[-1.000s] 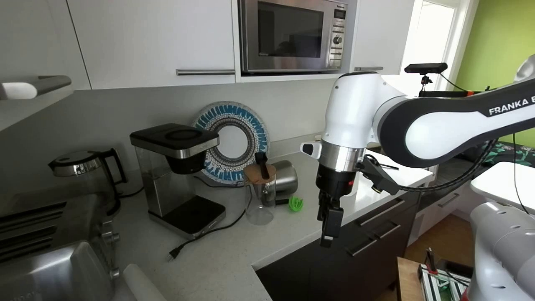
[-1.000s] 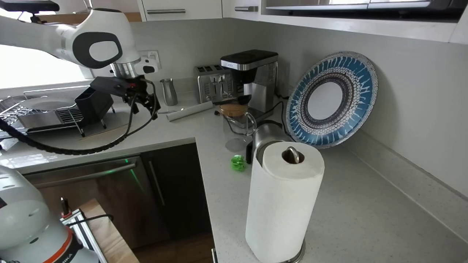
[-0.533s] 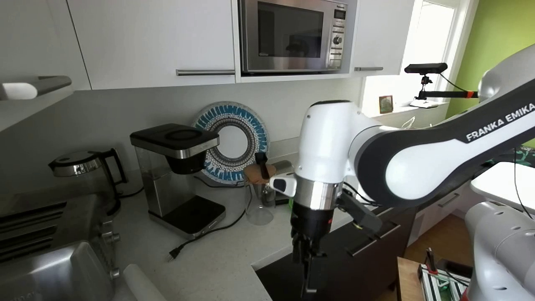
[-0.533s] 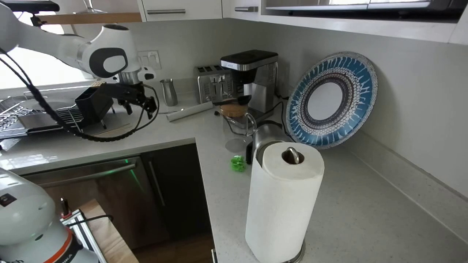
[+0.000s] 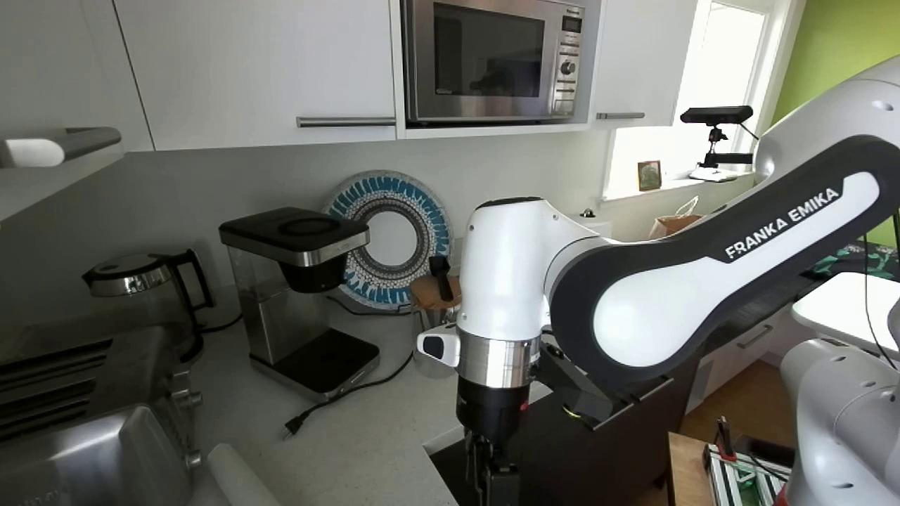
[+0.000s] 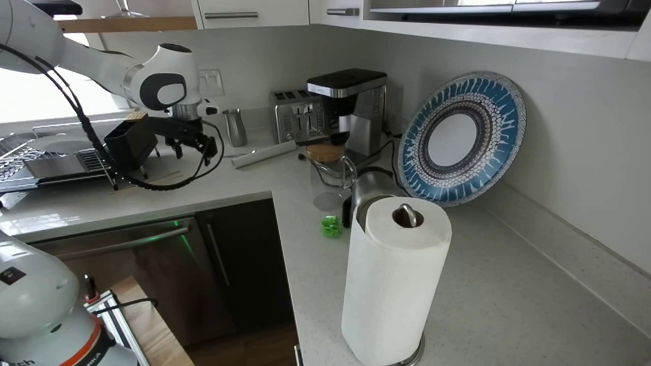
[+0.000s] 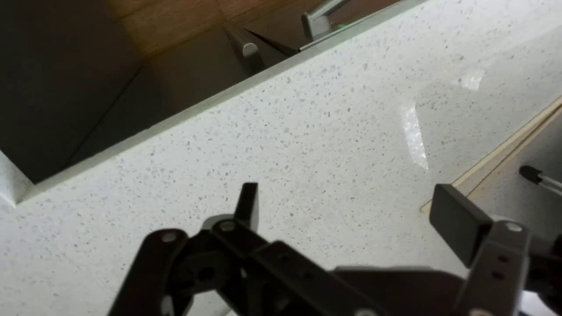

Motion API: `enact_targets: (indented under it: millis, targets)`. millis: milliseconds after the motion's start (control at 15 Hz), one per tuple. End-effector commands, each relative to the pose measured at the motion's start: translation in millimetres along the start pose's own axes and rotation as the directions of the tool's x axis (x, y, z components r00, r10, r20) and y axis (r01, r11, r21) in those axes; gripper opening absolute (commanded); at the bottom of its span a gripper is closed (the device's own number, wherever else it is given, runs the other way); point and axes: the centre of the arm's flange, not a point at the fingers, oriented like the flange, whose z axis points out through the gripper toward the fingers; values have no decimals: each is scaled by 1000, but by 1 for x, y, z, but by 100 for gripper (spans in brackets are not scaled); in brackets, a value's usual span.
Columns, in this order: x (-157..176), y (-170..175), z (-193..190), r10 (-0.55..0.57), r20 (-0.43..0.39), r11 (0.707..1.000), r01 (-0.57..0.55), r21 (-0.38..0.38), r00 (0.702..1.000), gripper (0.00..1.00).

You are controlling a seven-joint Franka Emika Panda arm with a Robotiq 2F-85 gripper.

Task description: Put the wooden stick onto the coffee maker

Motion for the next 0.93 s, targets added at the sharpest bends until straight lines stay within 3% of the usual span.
enact_targets:
  millis: [0,200,400,533,600,800,867]
  targets:
    - [54,-7,32,188,58,982,-189,2,980,100]
    - [91,-39,69,319,112,947,-314,-65,941,100]
    - [117,-63,98,425,97,896,-404,-183,900,100]
    - [120,-83,100,465,173,875,-422,-237,868,100]
    - [89,-42,98,420,116,900,-396,-184,900,100]
    - [100,-76,100,451,148,883,-415,-221,880,100]
    - [113,-72,105,580,140,808,-545,-221,803,100]
